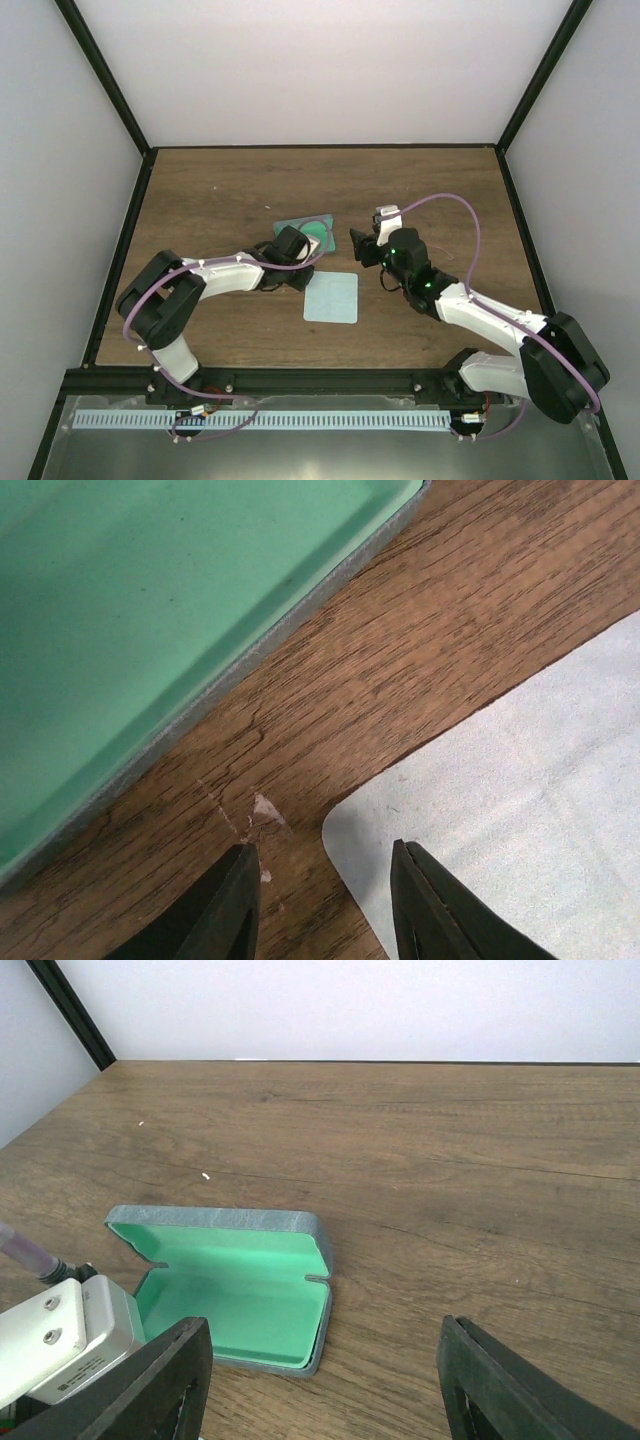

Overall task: Organize the sunglasses
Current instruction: Fold the glasses cleaning cloth at the center of the board.

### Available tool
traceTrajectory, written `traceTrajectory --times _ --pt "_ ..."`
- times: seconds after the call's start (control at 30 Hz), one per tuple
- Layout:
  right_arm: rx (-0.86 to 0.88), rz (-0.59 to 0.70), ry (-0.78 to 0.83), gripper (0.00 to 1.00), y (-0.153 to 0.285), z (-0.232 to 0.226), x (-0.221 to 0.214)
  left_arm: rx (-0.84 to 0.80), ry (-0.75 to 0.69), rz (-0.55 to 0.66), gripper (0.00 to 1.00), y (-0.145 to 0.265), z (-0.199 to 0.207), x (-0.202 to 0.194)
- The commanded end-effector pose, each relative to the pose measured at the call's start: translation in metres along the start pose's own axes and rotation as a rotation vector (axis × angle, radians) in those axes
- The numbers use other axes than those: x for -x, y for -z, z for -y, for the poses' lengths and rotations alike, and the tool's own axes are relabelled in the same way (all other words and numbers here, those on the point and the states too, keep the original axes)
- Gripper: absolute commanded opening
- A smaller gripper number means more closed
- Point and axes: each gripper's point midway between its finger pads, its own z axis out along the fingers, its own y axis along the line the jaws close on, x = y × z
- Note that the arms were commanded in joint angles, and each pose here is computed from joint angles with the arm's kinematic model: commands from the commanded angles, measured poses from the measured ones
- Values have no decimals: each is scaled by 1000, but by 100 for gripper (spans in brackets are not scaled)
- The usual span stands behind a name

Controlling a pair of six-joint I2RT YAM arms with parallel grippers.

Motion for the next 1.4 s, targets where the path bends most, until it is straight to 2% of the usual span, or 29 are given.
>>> traceTrajectory --times 0.0,0.13,0.23,0.97,1.27,1.37 --pt "-7 33 9 64 1 3 8 6 -13 21 39 0 1 7" --pt "-7 35 9 64 1 3 8 -8 -14 21 39 -1 3 8" --pt "-9 35 9 64 1 3 7 -35 -17 20 33 -2 8 9" --pt "1 35 7 67 1 3 6 -82 -11 -30 33 -18 15 2" --pt "0 25 9 67 -2 2 3 -73 -10 -41 19 -19 14 -1" --pt "0 26 7 67 -2 2 3 -67 -6 -41 19 -19 13 -1"
